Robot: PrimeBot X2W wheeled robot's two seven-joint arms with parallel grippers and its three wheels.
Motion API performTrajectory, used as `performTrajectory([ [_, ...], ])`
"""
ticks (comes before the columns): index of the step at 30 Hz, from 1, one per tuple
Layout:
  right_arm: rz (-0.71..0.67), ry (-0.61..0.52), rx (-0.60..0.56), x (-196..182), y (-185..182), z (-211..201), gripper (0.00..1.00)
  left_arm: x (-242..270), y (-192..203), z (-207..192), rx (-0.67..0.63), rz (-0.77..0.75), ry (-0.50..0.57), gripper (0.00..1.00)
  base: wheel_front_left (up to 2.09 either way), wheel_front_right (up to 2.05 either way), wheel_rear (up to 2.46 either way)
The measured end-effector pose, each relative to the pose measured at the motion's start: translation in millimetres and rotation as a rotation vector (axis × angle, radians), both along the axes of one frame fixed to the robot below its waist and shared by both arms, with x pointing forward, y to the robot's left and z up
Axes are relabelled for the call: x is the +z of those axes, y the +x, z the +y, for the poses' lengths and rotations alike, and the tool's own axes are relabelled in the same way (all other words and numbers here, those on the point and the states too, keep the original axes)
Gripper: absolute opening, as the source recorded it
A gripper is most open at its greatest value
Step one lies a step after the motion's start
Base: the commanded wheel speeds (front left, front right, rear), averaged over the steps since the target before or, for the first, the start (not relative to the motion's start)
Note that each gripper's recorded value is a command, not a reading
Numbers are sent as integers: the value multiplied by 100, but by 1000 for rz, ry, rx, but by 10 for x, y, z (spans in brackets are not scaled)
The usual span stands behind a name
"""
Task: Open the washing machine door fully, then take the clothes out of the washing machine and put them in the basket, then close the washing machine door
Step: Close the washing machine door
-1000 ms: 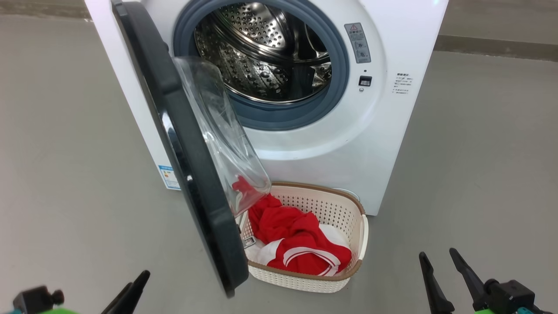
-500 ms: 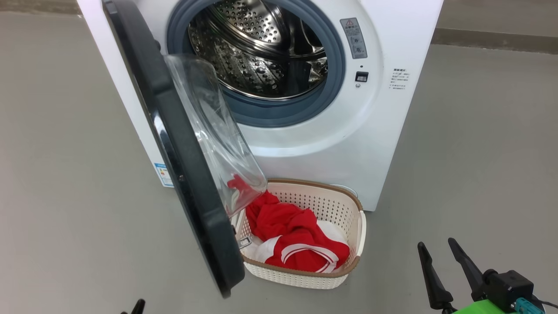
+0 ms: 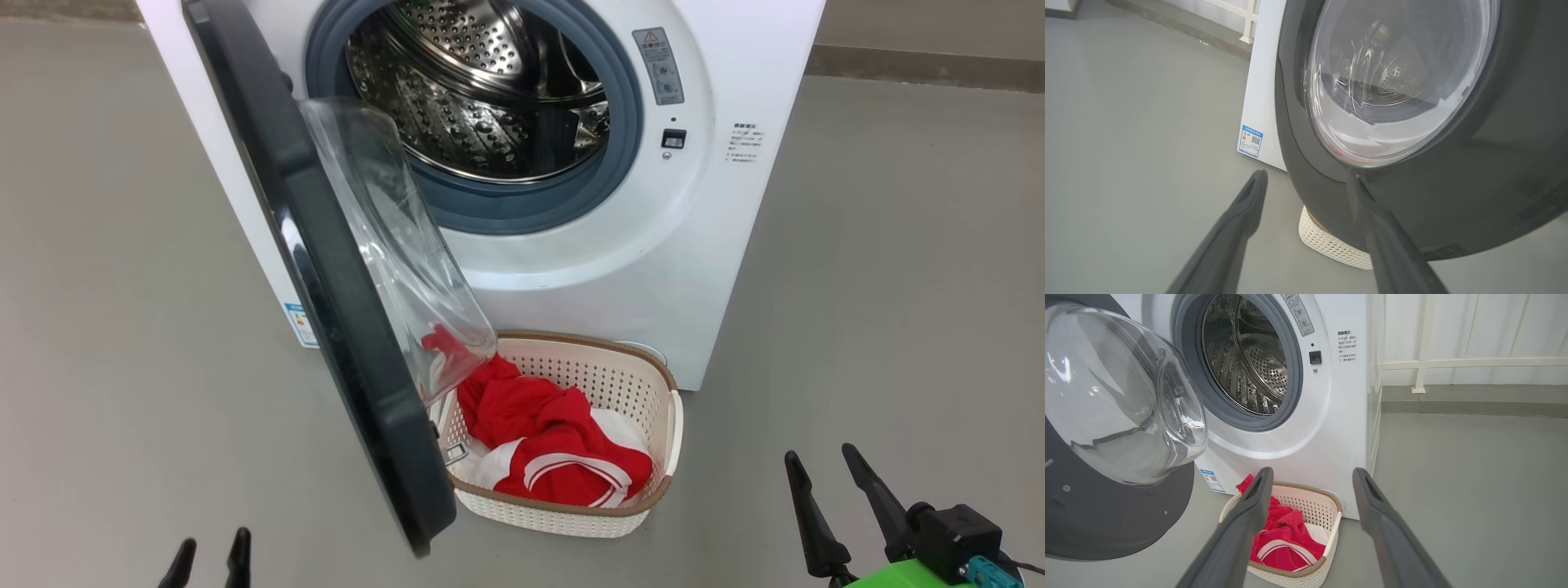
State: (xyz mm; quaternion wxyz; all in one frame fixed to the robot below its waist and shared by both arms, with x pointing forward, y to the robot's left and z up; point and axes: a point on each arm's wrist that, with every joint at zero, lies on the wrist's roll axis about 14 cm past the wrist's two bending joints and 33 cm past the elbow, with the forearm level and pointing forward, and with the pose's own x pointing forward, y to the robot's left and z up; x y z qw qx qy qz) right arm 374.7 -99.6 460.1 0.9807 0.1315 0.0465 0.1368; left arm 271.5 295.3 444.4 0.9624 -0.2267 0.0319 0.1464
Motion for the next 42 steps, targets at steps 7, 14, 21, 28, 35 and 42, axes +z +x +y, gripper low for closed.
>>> performTrajectory([
  [7,-3,0,-6,10,-4,-22,100,186,29,-149,-41,-16,210,100,0,0,0],
  [14,-9,-1,-13,30,-9,-45,100,253,16,-237,-51,-20,289,100,0,0,0],
  [21,-12,-1,-18,41,-13,-61,100,196,-19,-268,-64,-1,296,100,0,0,0],
  [28,-12,-1,-17,41,-7,-59,100,201,-28,-250,-58,-1,297,100,0,0,0],
  [35,-12,-1,-19,40,1,-64,100,210,-35,-242,-54,-4,298,100,0,0,0],
  [42,-13,-1,-19,42,3,-64,100,215,-36,-241,-53,-5,298,100,0,0,0],
])
